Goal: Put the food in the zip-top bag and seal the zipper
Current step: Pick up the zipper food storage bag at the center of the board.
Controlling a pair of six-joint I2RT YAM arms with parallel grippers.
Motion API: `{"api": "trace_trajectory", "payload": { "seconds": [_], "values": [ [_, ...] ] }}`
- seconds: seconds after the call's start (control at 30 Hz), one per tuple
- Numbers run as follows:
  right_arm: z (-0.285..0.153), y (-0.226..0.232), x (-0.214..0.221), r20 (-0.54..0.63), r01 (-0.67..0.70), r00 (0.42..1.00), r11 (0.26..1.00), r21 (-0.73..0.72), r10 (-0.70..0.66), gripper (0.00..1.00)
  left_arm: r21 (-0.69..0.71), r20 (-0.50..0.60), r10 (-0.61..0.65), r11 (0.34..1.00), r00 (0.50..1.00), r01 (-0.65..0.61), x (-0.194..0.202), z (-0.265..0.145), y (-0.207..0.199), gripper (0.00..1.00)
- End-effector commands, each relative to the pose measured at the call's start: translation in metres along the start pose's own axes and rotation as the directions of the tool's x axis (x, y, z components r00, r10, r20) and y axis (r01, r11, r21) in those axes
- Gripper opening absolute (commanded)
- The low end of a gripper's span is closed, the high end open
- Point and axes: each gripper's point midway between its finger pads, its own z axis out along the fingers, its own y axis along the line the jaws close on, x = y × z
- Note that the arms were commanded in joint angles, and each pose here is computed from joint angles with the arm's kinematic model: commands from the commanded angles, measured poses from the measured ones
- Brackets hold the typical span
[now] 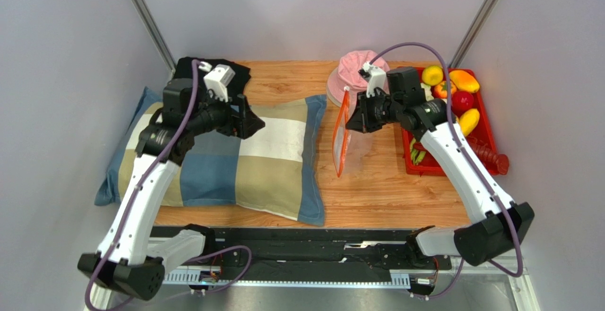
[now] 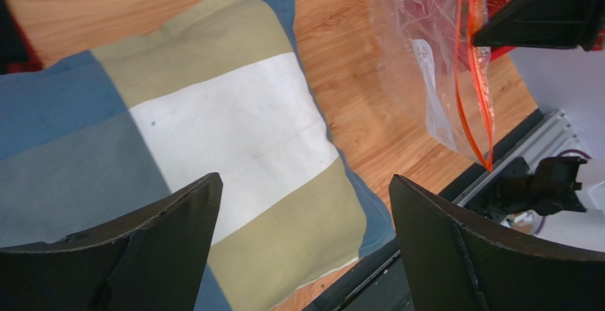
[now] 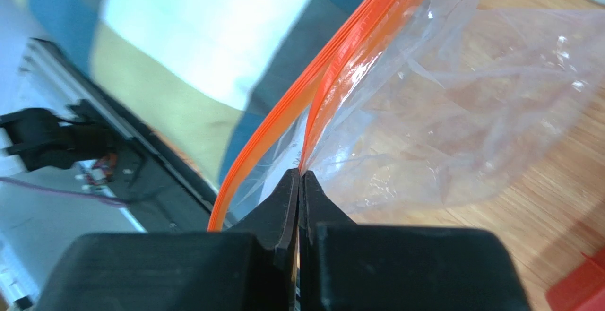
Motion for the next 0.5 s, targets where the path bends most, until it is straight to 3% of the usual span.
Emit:
{"api": "trace_trajectory", "payload": {
  "seconds": [0.0, 0.1, 0.3, 0.47],
  "values": [
    [-0.018, 0.039, -0.015, 0.094, -0.038, 0.994, 0.979, -0.198, 0.057, 0.0, 0.127, -0.004, 0.071, 0.989, 0.997, -0.07, -0.022, 0.031, -0.028, 0.9],
    [-0.021, 0.049, -0.017, 0.147, -0.057, 0.984, 0.966, -0.254, 0.097, 0.0, 0.201, -0.057, 0.109, 0.975, 0.992, -0.096, -0.016, 0.054, -0.056, 0.84],
    [-0.019, 0.068, -0.025, 0.201, -0.036, 0.972, 0.918, -0.396, 0.124, 0.0, 0.324, -0.169, 0.08, 0.946, 0.982, -0.021, 0.02, 0.083, -0.096, 0.74],
    [-0.015, 0.064, -0.022, 0.223, -0.042, 0.965, 0.92, -0.39, 0.138, 0.0, 0.364, -0.188, 0.072, 0.931, 0.979, 0.001, 0.026, 0.098, -0.108, 0.68]
  ]
}}
